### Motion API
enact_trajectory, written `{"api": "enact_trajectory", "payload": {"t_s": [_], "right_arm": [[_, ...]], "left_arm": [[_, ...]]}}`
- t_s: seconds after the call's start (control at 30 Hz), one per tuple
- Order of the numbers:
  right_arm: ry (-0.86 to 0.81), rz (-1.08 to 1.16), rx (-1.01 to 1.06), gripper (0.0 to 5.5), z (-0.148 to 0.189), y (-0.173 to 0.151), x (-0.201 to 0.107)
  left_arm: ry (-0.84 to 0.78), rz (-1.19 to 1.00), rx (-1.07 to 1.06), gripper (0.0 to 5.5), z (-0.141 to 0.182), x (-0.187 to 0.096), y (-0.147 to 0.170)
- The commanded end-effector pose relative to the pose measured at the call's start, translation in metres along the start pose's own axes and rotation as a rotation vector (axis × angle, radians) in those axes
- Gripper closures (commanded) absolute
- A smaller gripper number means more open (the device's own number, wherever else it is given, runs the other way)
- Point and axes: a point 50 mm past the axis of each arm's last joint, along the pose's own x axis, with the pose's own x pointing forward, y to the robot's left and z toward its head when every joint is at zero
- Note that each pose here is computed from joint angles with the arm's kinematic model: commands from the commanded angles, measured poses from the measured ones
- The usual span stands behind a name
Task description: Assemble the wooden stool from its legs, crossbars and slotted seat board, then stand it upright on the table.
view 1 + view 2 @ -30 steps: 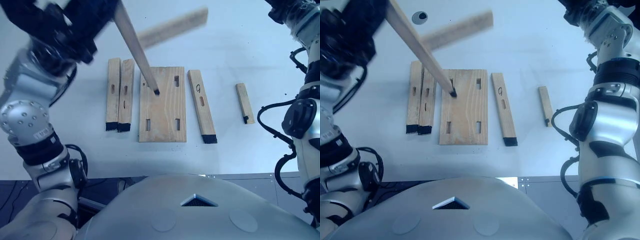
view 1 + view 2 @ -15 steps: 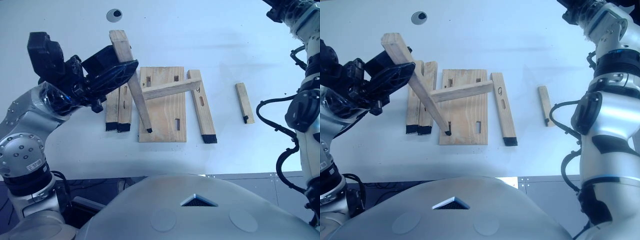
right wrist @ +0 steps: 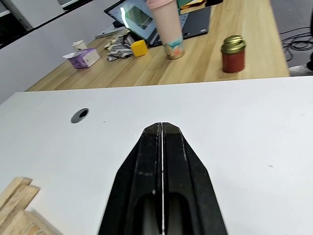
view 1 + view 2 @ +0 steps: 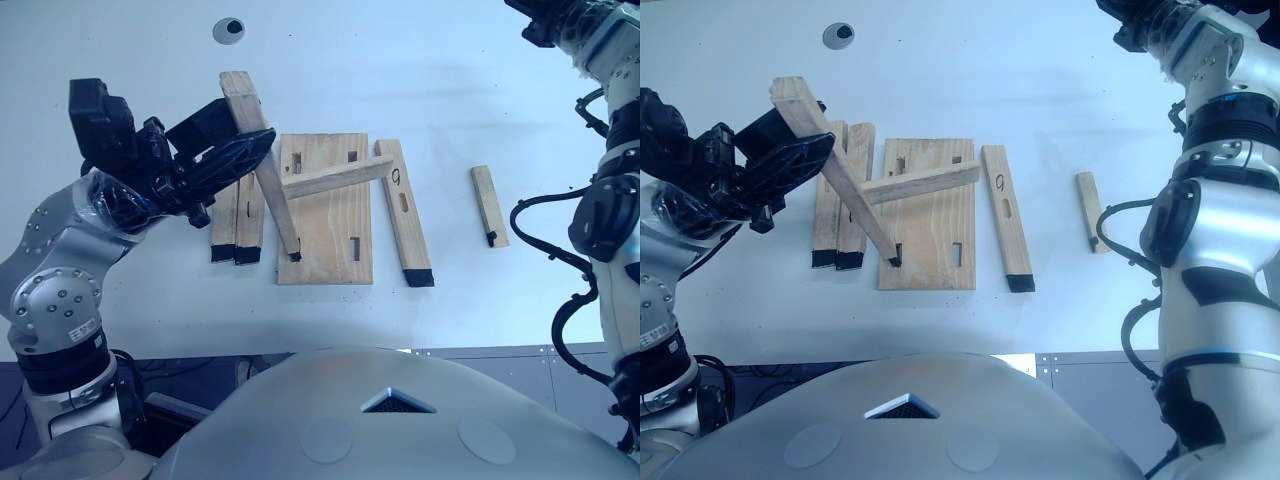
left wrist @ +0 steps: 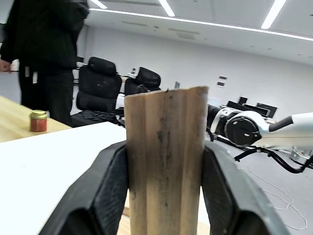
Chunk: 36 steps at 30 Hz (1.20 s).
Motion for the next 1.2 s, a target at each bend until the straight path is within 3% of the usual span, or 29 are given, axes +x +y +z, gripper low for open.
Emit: {"api": "enact_trajectory", "payload": {"t_s": [0.03, 0.4, 0.5, 0.83, 1.03, 1.2], "right_arm": [[0.021, 0.017, -0.027, 5.5, 0.001, 0.001, -0.002], [-0.005, -0.013, 0.048, 5.5, -0.028, -0.008, -0.012], [-0.014, -0.027, 0.063, 5.5, -0.033, -0.009, -0.014], [-0.022, -0.042, 0.05, 5.5, -0.028, -0.01, -0.016], [-0.02, -0.039, 0.04, 5.5, -0.025, -0.009, -0.014], [-0.028, -0.054, 0.058, 5.5, -0.03, -0.013, -0.017]], "left_arm": [[0.223, 0.005, 0.011, 3.49, -0.023, -0.014, 0.004], [0.694, -0.16, 0.058, 3.49, 0.003, -0.062, 0.016], [0.687, -0.153, 0.07, 3.49, 0.006, -0.064, 0.02], [0.383, -0.075, 0.061, 3.49, 0.021, -0.045, 0.025], [0.548, -0.098, 0.113, 3.49, 0.006, -0.047, 0.024], [0.668, -0.13, 0.337, 3.49, 0.033, -0.019, 0.023]]}}
